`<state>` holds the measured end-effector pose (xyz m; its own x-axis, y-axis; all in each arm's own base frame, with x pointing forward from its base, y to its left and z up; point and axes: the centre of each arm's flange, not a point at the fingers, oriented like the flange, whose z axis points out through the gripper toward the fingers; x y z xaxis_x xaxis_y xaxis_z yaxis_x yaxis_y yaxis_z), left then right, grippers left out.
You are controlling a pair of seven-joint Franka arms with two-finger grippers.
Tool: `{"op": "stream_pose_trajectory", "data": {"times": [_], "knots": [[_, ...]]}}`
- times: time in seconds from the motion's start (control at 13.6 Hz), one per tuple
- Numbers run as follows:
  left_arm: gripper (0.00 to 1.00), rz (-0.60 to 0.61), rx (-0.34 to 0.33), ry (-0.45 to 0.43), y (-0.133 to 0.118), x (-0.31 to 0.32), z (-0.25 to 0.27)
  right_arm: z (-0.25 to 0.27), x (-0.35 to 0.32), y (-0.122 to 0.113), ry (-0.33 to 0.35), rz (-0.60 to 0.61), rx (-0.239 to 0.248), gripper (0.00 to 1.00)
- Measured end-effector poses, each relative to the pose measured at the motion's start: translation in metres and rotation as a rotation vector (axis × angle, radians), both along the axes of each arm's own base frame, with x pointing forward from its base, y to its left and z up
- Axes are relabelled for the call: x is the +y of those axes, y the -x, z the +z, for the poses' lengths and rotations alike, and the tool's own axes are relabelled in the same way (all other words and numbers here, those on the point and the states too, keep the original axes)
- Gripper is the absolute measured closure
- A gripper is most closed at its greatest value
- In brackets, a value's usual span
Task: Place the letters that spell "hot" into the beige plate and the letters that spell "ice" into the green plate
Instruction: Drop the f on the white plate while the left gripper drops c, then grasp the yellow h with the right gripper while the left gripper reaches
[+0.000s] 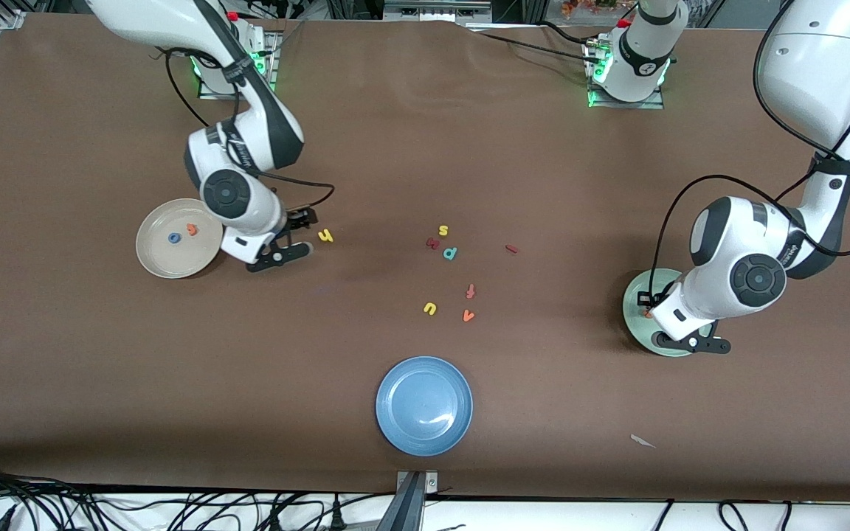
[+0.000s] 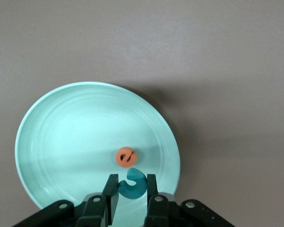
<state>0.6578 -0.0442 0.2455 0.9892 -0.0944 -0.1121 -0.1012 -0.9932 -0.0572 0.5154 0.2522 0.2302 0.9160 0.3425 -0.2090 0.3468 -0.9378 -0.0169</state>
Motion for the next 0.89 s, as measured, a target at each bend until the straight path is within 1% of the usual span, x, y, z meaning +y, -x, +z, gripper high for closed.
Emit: {"op": "stream_pose_trajectory", "data": {"times": [0.15,0.22,0.3,0.37,0.44,0.52,0.59,0.66,0.74,0.81,0.89], "knots": [[0.72,-0.019,-0.025,-0.021,0.008,0.015,-0.018,-0.012,0.019,0.008,-0.008,0.016,-0.013,0.01],[0.72,-0.025,-0.027,-0.033,0.012,0.023,-0.024,-0.018,0.023,0.010,-0.016,0.021,-0.025,0.01],[0.71,-0.031,-0.026,-0.044,0.014,0.030,-0.027,-0.024,0.022,0.011,-0.026,0.021,-0.044,0.06],[0.67,-0.040,-0.026,-0.051,0.015,0.035,-0.029,-0.030,0.021,0.013,-0.039,0.020,-0.067,0.06],[0.59,-0.055,-0.024,-0.050,0.015,0.036,-0.029,-0.036,0.020,0.016,-0.048,0.020,-0.083,0.09],[0.48,-0.069,-0.025,-0.049,0.015,0.036,-0.028,-0.041,0.020,0.019,-0.053,0.022,-0.089,0.11],[0.40,-0.074,-0.029,-0.048,0.014,0.034,-0.025,-0.045,0.020,0.021,-0.053,0.026,-0.088,0.19],[0.29,-0.079,-0.033,-0.048,0.014,0.030,-0.020,-0.046,0.022,0.023,-0.053,0.030,-0.087,0.24],[0.20,-0.079,-0.035,-0.048,0.014,0.024,-0.014,-0.047,0.024,0.024,-0.053,0.034,-0.086,0.25],[0.09,-0.061,-0.034,-0.042,0.015,0.010,-0.008,-0.048,0.026,0.026,-0.053,0.039,-0.084,0.24],[0.01,-0.020,-0.033,-0.034,0.018,-0.012,-0.004,-0.050,0.030,0.028,-0.053,0.046,-0.084,0.25]]}}
